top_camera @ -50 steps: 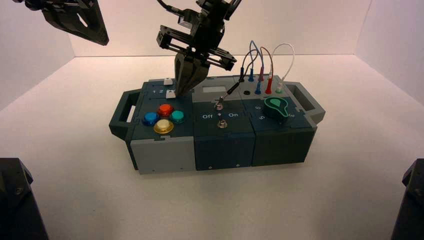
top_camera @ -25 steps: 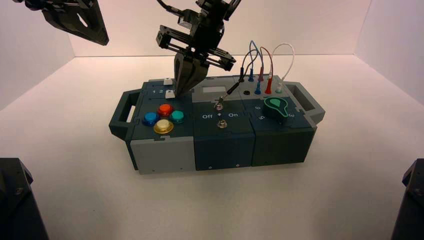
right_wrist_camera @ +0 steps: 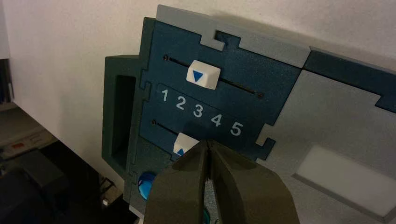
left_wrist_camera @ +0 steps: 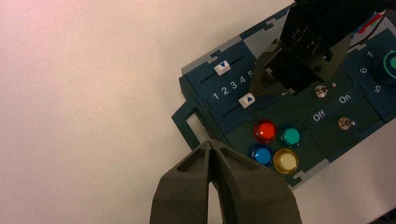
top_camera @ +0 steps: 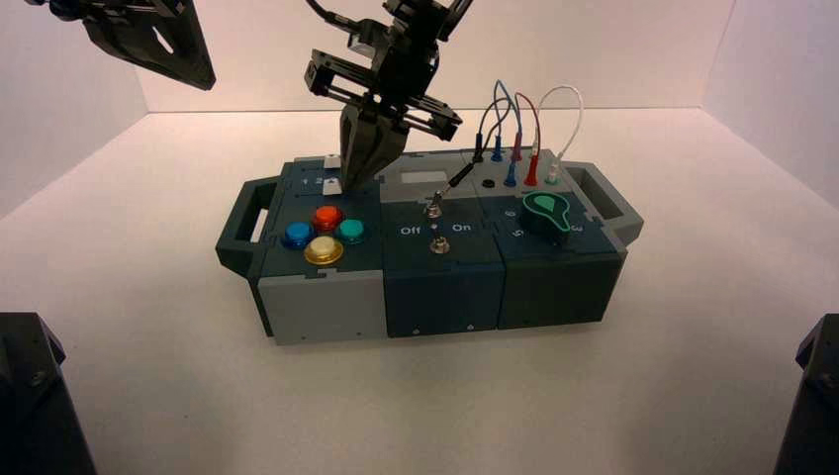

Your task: Move the bottom slider to position 3.

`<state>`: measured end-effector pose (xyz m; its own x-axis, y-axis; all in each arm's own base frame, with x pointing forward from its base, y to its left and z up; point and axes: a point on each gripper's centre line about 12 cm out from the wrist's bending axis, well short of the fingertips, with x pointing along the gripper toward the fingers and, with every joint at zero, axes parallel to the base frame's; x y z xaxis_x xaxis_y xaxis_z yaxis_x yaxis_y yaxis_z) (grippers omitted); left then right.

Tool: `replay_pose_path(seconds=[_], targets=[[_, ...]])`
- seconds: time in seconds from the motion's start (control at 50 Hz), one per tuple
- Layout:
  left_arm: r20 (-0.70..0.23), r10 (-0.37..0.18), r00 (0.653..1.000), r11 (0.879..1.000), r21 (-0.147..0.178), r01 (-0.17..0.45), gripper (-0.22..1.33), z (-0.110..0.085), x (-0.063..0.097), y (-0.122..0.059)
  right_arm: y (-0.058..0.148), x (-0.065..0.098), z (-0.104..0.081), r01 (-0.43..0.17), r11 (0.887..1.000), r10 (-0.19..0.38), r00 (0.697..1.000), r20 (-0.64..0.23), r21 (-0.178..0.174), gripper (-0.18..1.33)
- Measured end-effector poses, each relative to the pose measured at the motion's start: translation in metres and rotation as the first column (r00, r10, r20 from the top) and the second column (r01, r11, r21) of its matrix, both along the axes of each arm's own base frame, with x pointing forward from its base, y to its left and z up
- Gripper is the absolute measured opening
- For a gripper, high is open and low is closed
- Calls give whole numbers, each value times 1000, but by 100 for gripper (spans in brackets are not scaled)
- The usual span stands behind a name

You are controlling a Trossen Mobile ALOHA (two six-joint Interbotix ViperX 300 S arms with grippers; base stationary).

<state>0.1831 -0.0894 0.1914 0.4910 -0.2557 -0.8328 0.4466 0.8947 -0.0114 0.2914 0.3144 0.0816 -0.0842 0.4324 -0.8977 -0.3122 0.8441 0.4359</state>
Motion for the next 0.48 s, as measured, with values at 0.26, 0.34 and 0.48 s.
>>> replay_pose_path(seconds=[0.26, 0.34, 0.48], targets=[[1, 0, 1000, 1000, -1, 0, -16, 0, 0, 0, -14, -15, 3, -3, 1000, 3, 1000, -20, -20, -14], [1, 1, 1000, 1000, -1, -1, -16, 0, 0, 0, -16, -17, 4, -10, 1000, 10, 1000, -17, -23, -14], [4, 1, 1000, 1000, -3, -1, -16, 0, 1, 0, -20, -20, 6, -16, 999, 15, 1000, -10, -29, -14]])
